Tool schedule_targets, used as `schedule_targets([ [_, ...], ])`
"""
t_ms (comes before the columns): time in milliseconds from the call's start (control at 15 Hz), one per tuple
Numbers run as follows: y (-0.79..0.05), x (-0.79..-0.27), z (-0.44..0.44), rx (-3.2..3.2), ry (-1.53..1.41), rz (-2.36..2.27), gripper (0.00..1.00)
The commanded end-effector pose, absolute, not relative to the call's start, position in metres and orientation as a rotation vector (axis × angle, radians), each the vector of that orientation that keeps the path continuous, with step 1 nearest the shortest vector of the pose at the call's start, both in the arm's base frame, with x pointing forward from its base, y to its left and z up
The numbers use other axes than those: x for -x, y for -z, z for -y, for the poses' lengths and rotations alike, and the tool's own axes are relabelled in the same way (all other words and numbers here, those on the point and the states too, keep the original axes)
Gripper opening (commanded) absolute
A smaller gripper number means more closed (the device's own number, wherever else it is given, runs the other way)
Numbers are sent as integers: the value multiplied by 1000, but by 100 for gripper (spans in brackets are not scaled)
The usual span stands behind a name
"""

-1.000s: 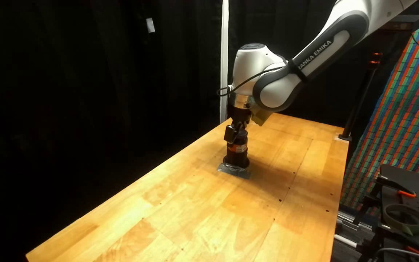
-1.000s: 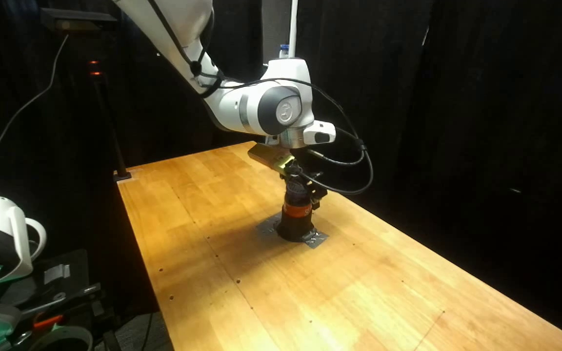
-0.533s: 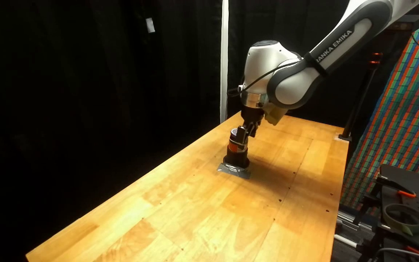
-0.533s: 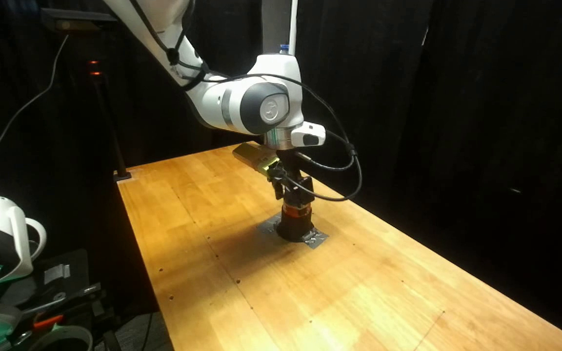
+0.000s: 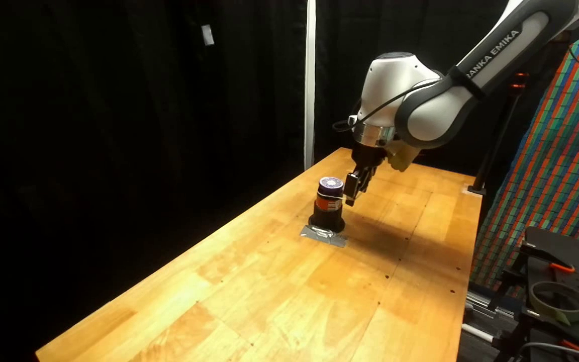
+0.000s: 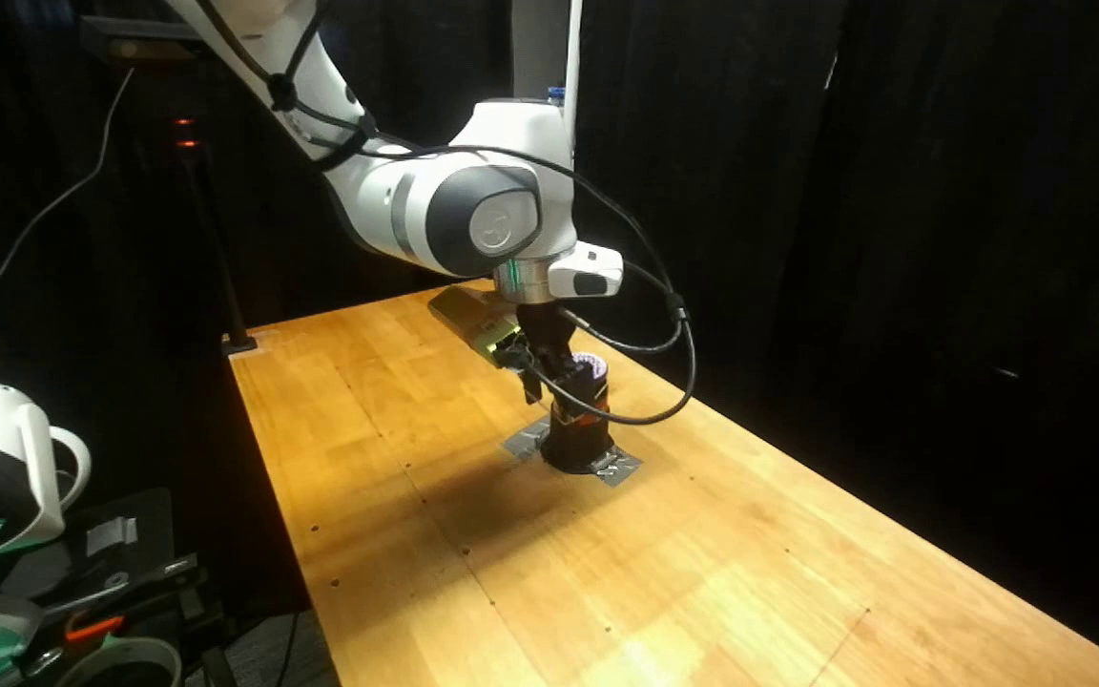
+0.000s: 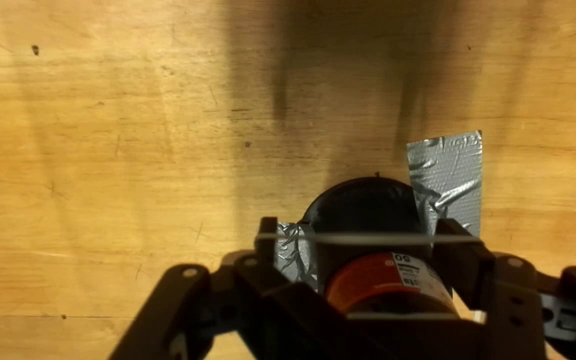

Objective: Put the rubber band on the cup

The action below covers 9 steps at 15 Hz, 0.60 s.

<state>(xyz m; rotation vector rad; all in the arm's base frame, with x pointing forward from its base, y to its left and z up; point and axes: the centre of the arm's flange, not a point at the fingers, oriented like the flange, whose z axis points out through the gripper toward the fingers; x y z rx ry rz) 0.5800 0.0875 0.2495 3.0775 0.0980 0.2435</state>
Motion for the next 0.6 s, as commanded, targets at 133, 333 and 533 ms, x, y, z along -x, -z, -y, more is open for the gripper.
schedule_targets([
  [133,-267,-518,-72,-3135,-459,-148,35],
  [333,-273,-492,-68,-3106,-701,-186,13],
  [533,-274,-469,-65,-3060,-952,-219,0],
])
